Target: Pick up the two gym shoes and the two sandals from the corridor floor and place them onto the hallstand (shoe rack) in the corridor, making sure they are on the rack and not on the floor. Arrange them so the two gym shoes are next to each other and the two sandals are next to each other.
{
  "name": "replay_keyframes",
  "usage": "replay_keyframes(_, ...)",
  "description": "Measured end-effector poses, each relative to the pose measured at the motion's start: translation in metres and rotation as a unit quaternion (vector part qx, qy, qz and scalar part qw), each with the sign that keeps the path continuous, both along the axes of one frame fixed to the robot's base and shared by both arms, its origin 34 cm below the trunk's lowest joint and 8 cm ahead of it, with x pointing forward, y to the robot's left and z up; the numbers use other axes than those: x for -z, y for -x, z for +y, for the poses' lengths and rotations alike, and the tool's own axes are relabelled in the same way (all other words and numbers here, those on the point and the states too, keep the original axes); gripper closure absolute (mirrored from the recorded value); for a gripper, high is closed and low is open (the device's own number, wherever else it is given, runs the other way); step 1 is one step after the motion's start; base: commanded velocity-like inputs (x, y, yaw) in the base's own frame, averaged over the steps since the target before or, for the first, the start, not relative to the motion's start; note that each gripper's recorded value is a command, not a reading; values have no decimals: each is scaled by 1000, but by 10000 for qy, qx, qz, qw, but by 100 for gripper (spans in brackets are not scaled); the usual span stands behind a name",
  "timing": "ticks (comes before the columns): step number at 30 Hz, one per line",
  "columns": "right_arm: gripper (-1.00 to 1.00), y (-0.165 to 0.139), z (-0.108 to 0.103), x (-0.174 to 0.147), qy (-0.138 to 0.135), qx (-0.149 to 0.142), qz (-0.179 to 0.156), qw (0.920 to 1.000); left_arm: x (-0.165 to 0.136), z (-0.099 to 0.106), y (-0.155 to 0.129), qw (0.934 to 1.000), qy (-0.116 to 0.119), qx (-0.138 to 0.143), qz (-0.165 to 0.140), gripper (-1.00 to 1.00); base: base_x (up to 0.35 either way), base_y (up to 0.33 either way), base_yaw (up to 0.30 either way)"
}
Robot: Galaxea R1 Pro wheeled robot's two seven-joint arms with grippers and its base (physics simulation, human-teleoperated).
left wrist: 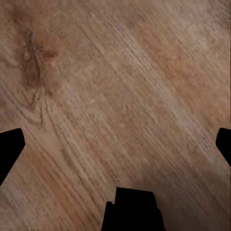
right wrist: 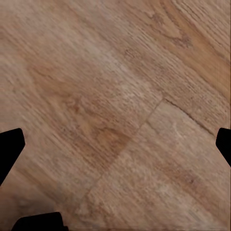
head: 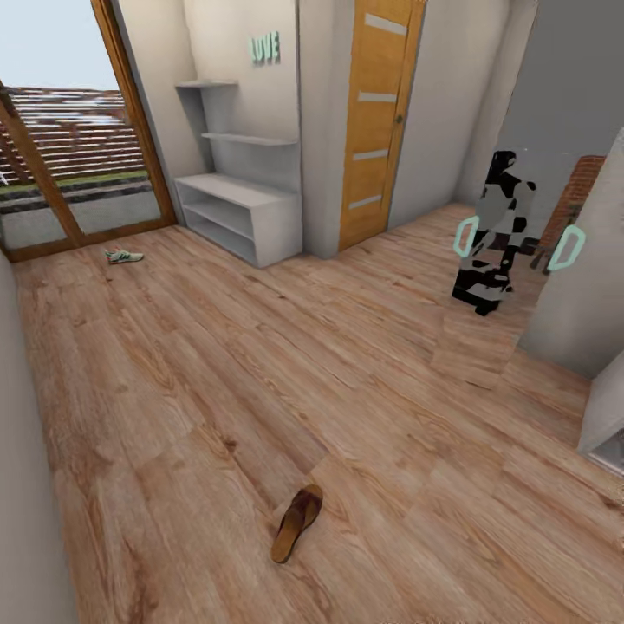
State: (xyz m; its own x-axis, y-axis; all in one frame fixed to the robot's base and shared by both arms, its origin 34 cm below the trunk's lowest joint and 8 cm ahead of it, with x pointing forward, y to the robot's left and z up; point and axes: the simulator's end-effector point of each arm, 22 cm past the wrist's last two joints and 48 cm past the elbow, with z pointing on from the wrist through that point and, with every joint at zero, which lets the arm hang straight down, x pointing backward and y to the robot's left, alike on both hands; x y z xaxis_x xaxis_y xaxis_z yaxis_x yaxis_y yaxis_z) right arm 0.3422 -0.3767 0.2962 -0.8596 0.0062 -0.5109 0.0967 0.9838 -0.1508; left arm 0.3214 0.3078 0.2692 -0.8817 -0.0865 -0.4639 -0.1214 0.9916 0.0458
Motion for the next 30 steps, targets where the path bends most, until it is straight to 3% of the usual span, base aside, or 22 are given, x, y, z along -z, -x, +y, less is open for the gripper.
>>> replay_keyframes(8, -100, -2, 0, -1, 0, 0, -22, 10000, -1, -1, -2, 10000, 4, 3, -21, -100, 2, 257, -258)
replay_keyframes(20, -100, -3, 0, -2, -1, -2, -42, 10000, -4, -1, -13, 9999, -8, 63, -124, -100, 0, 33, -107)
replay_keyframes(23, -100, -3, 0, -2, -5, -5, -43, 10000, -8, -1, -32, 9997, -10, 62, -253, -100, 0, 2, -9)
replay_keyframes(30, -100, -3, 2, -2, -19, -23, -43, 10000, -43, -11, -164, 9934, 47, 117, -1141, -100, 0, 1, -2)
